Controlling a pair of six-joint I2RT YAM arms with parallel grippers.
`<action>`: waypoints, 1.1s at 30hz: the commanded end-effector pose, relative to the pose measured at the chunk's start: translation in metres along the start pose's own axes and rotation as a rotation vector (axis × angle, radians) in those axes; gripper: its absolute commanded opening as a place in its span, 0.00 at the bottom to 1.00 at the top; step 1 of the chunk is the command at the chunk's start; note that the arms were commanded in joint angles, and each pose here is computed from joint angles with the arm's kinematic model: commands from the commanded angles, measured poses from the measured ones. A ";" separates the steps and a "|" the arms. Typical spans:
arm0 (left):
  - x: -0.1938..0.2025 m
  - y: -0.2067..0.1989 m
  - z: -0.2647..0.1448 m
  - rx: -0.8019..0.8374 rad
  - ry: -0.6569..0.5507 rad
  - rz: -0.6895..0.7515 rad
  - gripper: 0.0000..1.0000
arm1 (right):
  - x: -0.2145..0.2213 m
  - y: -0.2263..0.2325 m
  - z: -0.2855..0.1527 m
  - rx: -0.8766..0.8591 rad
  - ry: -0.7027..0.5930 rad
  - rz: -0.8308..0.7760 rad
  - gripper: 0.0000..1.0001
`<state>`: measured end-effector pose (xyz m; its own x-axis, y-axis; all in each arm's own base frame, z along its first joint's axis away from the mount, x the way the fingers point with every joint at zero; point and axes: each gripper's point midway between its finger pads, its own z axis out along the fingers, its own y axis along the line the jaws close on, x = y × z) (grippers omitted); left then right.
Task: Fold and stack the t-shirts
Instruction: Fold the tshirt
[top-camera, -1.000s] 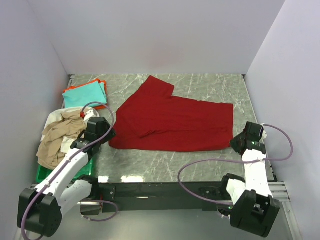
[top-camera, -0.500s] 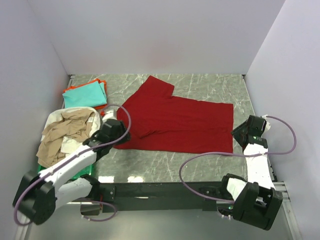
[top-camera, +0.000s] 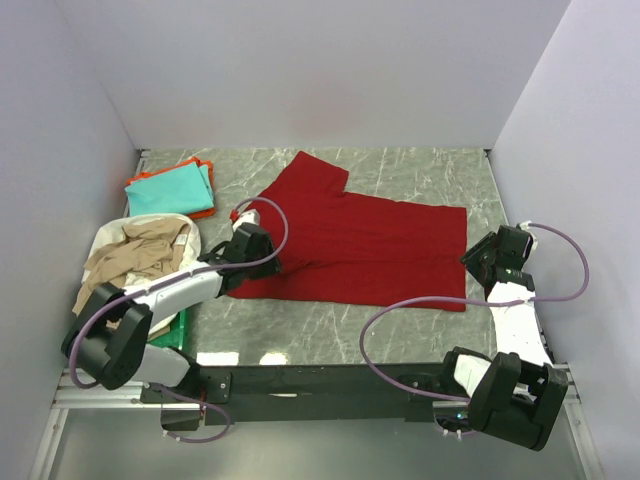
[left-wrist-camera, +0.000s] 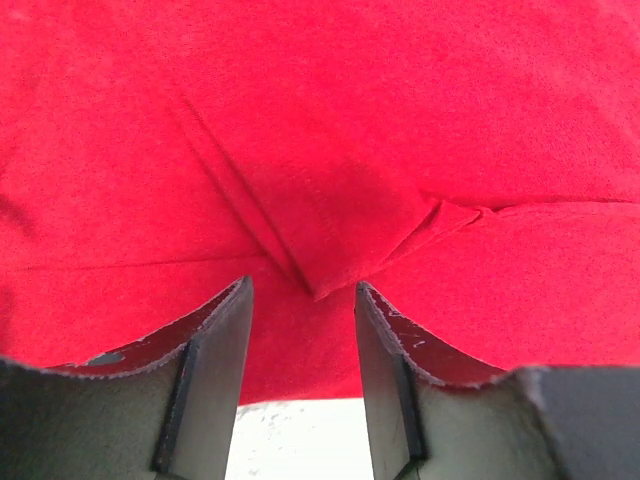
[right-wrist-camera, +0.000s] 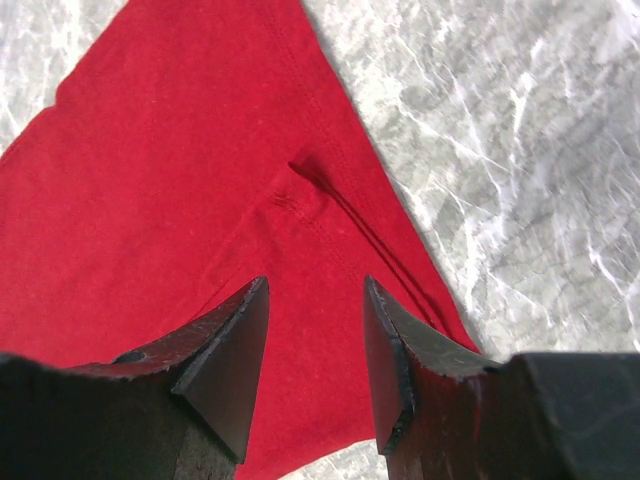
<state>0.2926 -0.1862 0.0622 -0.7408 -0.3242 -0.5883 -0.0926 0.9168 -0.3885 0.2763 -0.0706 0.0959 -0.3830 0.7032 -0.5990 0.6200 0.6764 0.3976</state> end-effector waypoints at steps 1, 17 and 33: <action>-0.016 -0.028 0.003 0.080 -0.025 -0.004 0.50 | -0.026 0.022 -0.007 -0.078 -0.076 -0.032 0.49; 0.000 -0.025 0.024 0.037 0.039 0.009 0.36 | -0.023 0.027 -0.003 -0.103 -0.044 -0.041 0.49; 0.012 -0.030 0.033 0.024 0.073 0.026 0.20 | -0.017 0.031 -0.001 -0.129 -0.016 -0.048 0.49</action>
<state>0.2954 -0.2121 0.0263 -0.8130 -0.2648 -0.5186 -0.0797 0.9329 -0.3513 0.2849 -0.0588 0.0983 -0.4221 0.6923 -0.5852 0.5548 0.7078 0.4373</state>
